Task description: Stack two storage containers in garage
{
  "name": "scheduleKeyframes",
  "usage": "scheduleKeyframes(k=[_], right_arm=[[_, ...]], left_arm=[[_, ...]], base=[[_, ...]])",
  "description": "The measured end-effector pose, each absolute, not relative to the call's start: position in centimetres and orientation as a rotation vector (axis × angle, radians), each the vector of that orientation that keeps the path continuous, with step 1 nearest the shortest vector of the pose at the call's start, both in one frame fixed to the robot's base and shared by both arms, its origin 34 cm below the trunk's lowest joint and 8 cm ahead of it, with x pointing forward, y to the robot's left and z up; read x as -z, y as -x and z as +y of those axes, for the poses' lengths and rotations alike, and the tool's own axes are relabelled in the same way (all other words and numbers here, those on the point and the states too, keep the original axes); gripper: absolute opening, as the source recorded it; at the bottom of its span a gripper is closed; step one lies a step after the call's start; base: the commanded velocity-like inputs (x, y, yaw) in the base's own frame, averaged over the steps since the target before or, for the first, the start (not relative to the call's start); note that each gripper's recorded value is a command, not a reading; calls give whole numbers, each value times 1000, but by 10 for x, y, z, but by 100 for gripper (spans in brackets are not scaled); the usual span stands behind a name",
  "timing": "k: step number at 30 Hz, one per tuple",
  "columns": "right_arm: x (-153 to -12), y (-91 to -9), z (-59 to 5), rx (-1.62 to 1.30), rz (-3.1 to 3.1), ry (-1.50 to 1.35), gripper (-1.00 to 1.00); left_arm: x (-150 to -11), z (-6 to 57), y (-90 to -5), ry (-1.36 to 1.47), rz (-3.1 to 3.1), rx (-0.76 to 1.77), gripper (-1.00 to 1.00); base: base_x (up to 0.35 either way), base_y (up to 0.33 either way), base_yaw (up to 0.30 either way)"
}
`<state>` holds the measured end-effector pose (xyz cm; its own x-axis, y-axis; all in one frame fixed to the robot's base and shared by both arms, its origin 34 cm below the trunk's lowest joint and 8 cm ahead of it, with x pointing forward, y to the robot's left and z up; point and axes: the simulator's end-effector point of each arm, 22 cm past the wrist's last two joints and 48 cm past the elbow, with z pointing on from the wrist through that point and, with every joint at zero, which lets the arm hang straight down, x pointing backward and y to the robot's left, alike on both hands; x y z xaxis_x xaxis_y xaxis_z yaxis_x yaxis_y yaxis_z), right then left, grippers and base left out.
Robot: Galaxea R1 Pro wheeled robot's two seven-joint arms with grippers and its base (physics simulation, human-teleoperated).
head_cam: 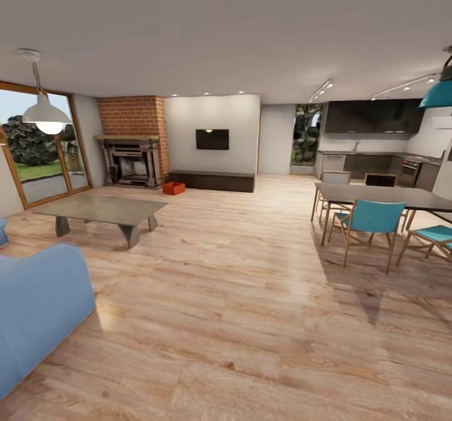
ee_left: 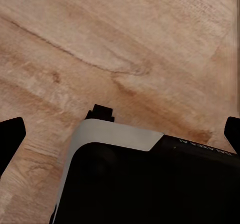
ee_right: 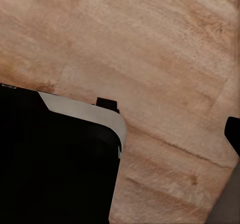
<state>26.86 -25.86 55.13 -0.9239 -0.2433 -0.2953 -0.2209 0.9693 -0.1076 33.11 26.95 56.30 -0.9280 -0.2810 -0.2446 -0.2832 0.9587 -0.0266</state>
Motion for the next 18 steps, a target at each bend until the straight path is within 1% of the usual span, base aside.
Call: scheduleKeyframes(k=[18], right_arm=[[-551, -268, -264, 115, 2811, 349, 100]], left_arm=[[-563, 269, -331, 418, 2862, -12, 100]], base=[[323, 0, 0]])
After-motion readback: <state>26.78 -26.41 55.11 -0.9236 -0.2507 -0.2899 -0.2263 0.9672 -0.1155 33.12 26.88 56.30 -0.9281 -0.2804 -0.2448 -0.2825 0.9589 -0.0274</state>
